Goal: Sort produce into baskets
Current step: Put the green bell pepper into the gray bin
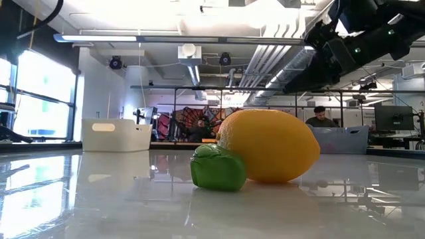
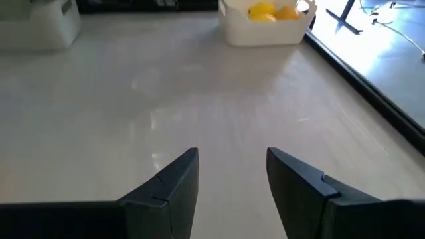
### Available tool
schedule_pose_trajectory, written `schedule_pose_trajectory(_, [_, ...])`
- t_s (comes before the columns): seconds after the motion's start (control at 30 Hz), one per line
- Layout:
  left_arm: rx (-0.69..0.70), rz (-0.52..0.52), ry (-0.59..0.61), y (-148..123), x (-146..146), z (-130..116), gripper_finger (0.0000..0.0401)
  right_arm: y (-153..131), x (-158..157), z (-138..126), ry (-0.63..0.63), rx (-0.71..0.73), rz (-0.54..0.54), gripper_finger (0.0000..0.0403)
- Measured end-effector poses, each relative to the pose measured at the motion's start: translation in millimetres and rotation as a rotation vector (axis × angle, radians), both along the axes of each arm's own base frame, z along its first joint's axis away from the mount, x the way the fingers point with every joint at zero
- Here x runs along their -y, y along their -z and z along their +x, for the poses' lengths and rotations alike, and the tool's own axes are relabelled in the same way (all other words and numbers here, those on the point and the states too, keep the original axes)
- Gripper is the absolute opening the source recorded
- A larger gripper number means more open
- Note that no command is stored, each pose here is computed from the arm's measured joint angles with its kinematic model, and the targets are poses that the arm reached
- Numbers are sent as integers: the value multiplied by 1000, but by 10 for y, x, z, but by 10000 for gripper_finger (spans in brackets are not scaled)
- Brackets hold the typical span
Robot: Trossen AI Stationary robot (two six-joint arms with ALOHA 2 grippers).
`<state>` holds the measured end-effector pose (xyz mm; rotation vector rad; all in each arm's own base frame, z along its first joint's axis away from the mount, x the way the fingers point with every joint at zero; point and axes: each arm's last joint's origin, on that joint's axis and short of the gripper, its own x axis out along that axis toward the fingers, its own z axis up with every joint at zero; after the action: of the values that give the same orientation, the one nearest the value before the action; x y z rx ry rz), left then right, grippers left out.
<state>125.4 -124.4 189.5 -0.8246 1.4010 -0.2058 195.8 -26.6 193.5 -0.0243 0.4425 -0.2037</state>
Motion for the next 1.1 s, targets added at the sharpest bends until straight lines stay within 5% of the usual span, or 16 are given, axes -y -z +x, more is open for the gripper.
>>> schedule_pose_trajectory(0.2, [340,87,117,-104,-132,158,118,124,-80,79,-69,-69,-35,167])
schedule_pose_trajectory(0.57, [710,344,247,-147,-687,557,6,162,-266,209,-135,-6,3,167])
schedule_pose_trajectory(0.8, [973,566,259,-178,-1021,891,4,160,-393,206,-105,-71,133,168])
schedule_pose_trajectory(1.1, [1167,754,138,-61,-1407,1318,1,-17,-547,207,7,-274,252,201])
